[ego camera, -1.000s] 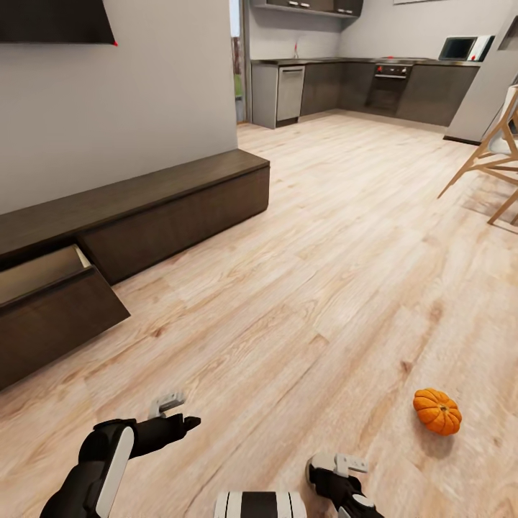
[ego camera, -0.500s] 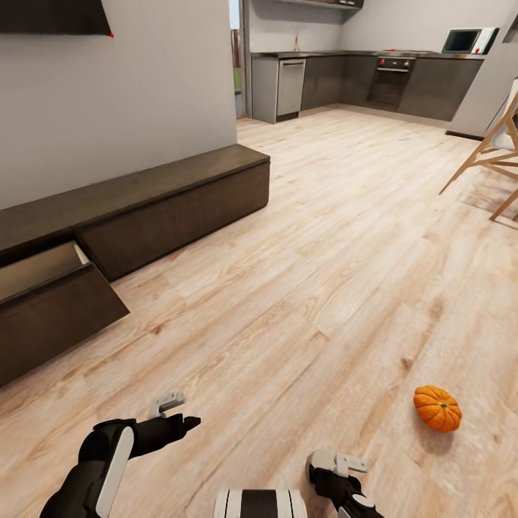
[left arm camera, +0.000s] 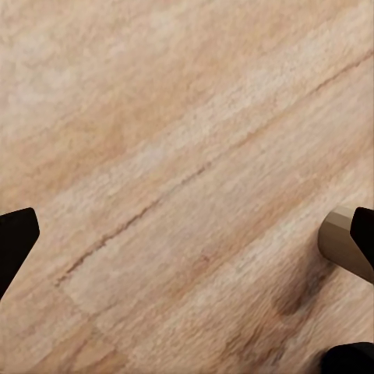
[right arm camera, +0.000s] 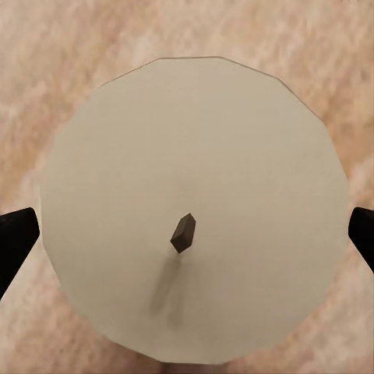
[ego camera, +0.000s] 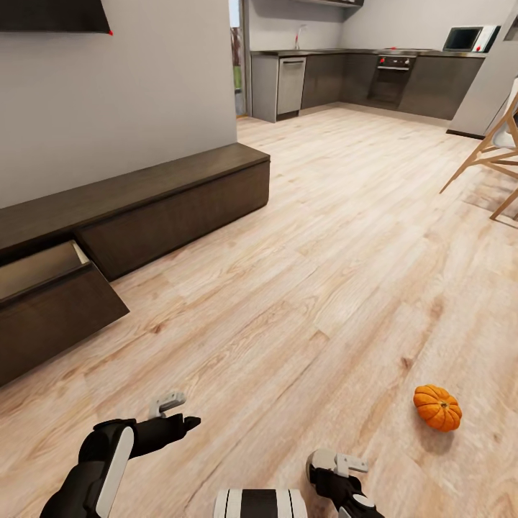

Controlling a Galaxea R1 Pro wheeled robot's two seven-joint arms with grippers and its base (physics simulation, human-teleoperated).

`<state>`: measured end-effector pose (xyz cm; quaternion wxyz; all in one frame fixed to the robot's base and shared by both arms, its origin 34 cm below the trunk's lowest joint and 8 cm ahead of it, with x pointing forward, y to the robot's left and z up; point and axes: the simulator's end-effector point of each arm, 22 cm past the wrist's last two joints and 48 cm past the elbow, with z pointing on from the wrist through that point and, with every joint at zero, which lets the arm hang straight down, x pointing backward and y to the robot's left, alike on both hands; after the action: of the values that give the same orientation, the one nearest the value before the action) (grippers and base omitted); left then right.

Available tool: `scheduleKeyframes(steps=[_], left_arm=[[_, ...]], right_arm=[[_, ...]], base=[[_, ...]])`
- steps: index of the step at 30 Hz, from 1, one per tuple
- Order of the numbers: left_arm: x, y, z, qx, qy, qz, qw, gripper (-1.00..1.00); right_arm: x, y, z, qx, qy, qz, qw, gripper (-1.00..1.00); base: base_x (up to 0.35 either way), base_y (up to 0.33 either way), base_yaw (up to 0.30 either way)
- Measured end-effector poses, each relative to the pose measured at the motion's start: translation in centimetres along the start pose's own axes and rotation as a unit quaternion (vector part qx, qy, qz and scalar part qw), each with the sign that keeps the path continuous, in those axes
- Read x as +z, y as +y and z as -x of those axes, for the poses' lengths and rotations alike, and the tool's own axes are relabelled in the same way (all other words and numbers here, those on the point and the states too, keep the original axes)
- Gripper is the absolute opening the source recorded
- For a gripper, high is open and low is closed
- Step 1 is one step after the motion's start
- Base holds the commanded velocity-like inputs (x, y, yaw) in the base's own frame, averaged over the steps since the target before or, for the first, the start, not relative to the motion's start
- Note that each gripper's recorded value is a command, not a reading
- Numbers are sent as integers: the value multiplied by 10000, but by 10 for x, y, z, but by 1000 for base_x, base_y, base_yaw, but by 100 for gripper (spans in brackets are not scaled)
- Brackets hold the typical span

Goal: Place each of the two pumpkins and all three candles from the living room inside a cabinet in the living room (use any cabinet), then make sure every cabinet is closed, and position the cauldron so it is next to a table in the living room.

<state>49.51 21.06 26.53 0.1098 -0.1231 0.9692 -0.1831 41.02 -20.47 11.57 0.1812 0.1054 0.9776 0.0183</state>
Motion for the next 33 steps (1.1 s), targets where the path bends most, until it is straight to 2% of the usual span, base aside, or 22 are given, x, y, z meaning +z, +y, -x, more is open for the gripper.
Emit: scheduleKeyframes(steps=[24, 33], left_arm=[[-3, -2, 2, 12, -36, -9, 10000, 100], [-15, -10, 12, 92, -178, -45, 9998, 100]], right_arm=[[-2, 0, 4, 14, -47, -5, 10000, -100], [-9, 9, 23, 31, -253, 70, 9996, -100]], base=[[0, 0, 0], [0, 0, 0]])
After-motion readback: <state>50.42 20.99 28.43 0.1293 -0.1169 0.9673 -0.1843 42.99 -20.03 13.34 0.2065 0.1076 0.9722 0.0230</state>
